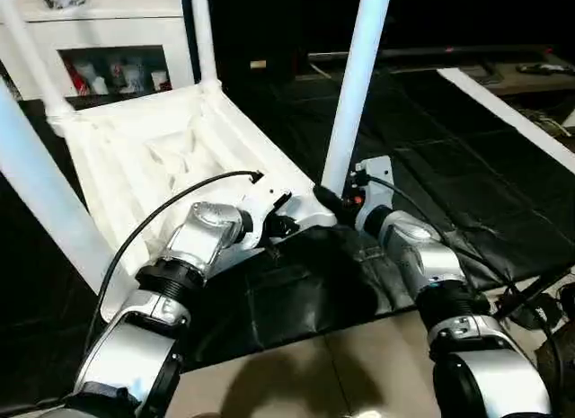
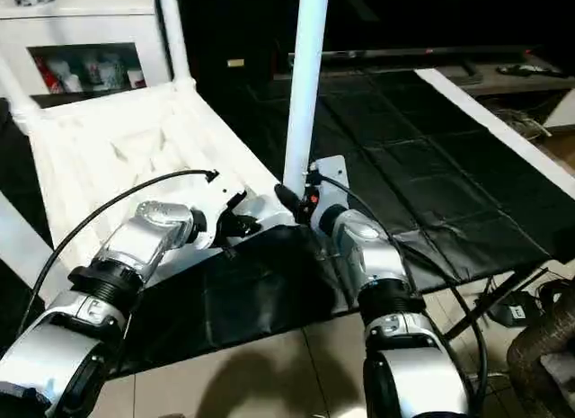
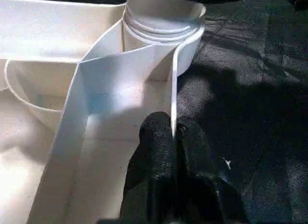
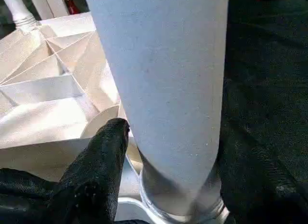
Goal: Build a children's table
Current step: Rotate leg to tighten
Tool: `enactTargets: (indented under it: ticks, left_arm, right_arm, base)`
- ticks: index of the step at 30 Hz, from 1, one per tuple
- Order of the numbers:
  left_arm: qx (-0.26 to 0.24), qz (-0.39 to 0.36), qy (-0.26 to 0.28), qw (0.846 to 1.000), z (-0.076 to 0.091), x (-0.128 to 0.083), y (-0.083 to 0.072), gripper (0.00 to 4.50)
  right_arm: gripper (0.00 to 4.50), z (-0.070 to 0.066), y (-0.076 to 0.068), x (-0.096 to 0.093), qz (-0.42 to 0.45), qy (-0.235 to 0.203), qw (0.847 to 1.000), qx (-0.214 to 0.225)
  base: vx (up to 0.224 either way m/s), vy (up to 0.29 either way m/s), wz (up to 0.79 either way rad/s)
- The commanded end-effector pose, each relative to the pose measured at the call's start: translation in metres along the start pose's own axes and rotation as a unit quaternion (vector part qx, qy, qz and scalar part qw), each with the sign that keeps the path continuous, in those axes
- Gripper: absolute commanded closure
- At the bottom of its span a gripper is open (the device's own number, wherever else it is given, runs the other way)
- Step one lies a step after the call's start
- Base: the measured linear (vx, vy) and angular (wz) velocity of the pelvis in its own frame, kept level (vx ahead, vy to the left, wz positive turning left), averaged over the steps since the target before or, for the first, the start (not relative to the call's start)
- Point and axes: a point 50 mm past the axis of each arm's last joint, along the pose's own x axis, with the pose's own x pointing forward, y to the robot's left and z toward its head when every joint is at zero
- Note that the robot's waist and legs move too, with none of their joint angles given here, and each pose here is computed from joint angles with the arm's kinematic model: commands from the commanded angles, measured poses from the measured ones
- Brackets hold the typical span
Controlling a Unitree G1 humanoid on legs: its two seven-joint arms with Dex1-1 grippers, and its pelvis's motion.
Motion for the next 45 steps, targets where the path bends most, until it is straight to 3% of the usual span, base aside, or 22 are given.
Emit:
enactTargets:
  ticks: [1, 8, 11, 15, 18, 22, 23, 25, 30, 34, 35, 45]
  left_arm:
    - [0.041, -0.026, -0.042, 0.998, 0.024, 0.006, -0.012, 4.50]
    - [0.084, -0.069, -0.015, 0.994, 0.003, -0.009, -0.002, 4.50]
    - [0.133, -0.138, -0.013, 0.981, -0.004, -0.022, -0.003, 4.50]
    - [0.151, -0.184, 0.001, 0.971, -0.011, -0.030, -0.005, 4.50]
    - [0.167, -0.218, 0.013, 0.962, -0.015, -0.036, -0.005, 4.50]
    - [0.201, -0.271, 0.041, 0.940, -0.024, -0.045, -0.006, 4.50]
    - [0.201, -0.271, 0.041, 0.940, -0.024, -0.045, -0.006, 4.50]
    - [0.213, -0.296, 0.053, 0.930, -0.026, -0.049, -0.007, 4.50]
    - [0.226, -0.310, 0.058, 0.921, -0.026, -0.050, -0.007, 4.50]
    - [0.229, -0.314, 0.058, 0.919, -0.026, -0.049, -0.008, 4.50]
    - [0.230, -0.315, 0.058, 0.919, -0.026, -0.049, -0.009, 4.50]
    - [0.234, -0.309, 0.057, 0.920, -0.028, -0.047, -0.008, 4.50]
  right_arm:
    - [1.28, -0.020, 0.039, 0.012, 0.109, 0.034, 0.993, 0.004]
    - [0.65, -0.015, 0.013, -0.019, 0.178, 0.006, 0.983, -0.037]
    - [0.30, -0.010, -0.002, -0.042, 0.238, 0.013, 0.969, -0.062]
    - [0.09, -0.006, -0.010, -0.054, 0.272, 0.023, 0.959, -0.074]
    - [0.09, -0.004, -0.013, -0.062, 0.305, 0.039, 0.947, -0.089]
    - [0.09, 0.000, -0.014, -0.076, 0.378, 0.076, 0.916, -0.114]
    - [0.09, 0.000, -0.014, -0.076, 0.378, 0.076, 0.916, -0.114]
    - [0.09, 0.001, -0.014, -0.080, 0.414, 0.099, 0.896, -0.129]
    - [0.09, 0.003, -0.013, -0.076, 0.432, 0.116, 0.884, -0.138]
    - [0.25, 0.002, -0.011, -0.072, 0.434, 0.122, 0.882, -0.139]
    - [0.58, 0.001, -0.010, -0.070, 0.435, 0.124, 0.881, -0.137]
    - [1.29, -0.001, -0.013, -0.069, 0.439, 0.134, 0.878, -0.138]
  base:
    - [0.000, 0.000, 0.00]
    - [0.000, 0.000, 0.00]
    - [0.000, 0.000, 0.00]
    - [0.000, 0.000, 0.00]
    - [0.000, 0.000, 0.00]
    - [0.000, 0.000, 0.00]
    - [0.000, 0.000, 0.00]
    - [0.000, 0.000, 0.00]
    - [0.000, 0.000, 0.00]
    - [0.000, 0.000, 0.00]
    - [0.000, 0.000, 0.00]
    - [0.000, 0.000, 0.00]
